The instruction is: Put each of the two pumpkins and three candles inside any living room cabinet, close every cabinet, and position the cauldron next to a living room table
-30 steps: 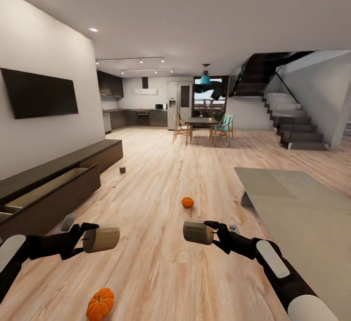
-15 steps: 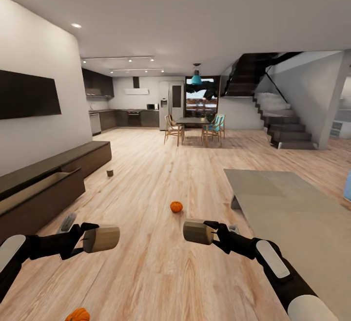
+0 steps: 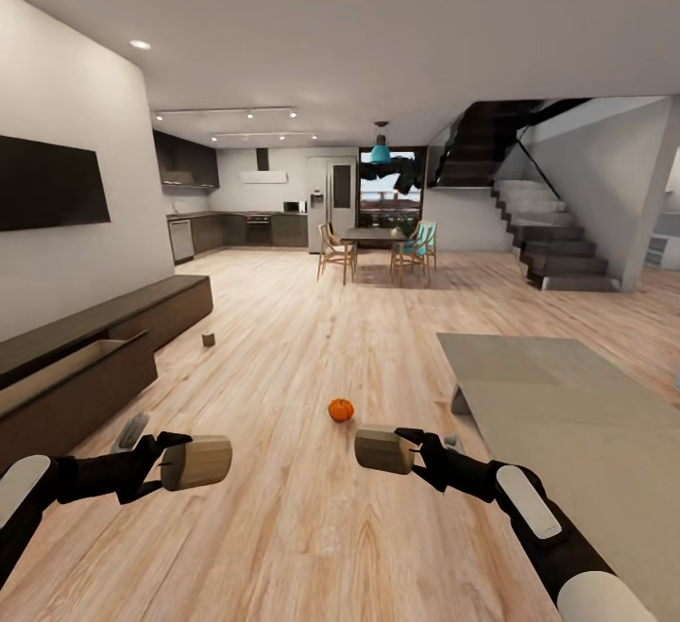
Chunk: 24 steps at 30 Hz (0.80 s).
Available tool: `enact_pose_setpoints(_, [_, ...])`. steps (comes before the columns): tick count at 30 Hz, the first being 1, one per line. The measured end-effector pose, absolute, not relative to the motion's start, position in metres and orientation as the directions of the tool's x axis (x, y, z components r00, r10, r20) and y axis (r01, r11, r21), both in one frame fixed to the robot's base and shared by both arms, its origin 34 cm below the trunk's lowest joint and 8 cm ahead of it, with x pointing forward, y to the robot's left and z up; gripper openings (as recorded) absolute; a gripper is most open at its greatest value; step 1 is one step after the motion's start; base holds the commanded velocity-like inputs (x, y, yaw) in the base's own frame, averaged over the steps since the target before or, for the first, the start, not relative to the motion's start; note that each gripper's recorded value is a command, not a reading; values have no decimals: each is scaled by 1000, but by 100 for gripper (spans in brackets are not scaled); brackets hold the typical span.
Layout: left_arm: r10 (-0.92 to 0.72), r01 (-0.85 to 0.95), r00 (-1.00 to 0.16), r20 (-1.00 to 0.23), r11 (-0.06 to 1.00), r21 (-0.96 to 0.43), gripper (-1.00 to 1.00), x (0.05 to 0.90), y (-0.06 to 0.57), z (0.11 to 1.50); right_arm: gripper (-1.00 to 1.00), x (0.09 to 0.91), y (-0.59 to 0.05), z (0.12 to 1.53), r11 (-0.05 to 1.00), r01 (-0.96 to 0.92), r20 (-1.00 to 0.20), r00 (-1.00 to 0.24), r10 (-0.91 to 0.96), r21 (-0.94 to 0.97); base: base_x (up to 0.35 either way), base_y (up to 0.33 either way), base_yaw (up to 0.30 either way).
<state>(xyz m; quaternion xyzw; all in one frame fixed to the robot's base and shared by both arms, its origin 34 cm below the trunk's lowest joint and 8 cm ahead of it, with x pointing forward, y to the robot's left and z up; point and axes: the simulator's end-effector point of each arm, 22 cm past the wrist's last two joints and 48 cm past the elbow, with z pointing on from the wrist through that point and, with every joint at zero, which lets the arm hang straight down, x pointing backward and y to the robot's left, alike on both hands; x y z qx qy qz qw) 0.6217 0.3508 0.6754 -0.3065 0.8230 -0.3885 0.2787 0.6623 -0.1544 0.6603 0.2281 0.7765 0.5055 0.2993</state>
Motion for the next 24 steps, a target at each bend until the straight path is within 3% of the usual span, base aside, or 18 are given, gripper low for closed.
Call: enact_pose_setpoints(24, [-723, -308, -661, -201, 506, -806, -100, 623, 351, 663, -100, 663, -154, 646, 385, 77, -214, -724, 656, 920, 219, 0, 82])
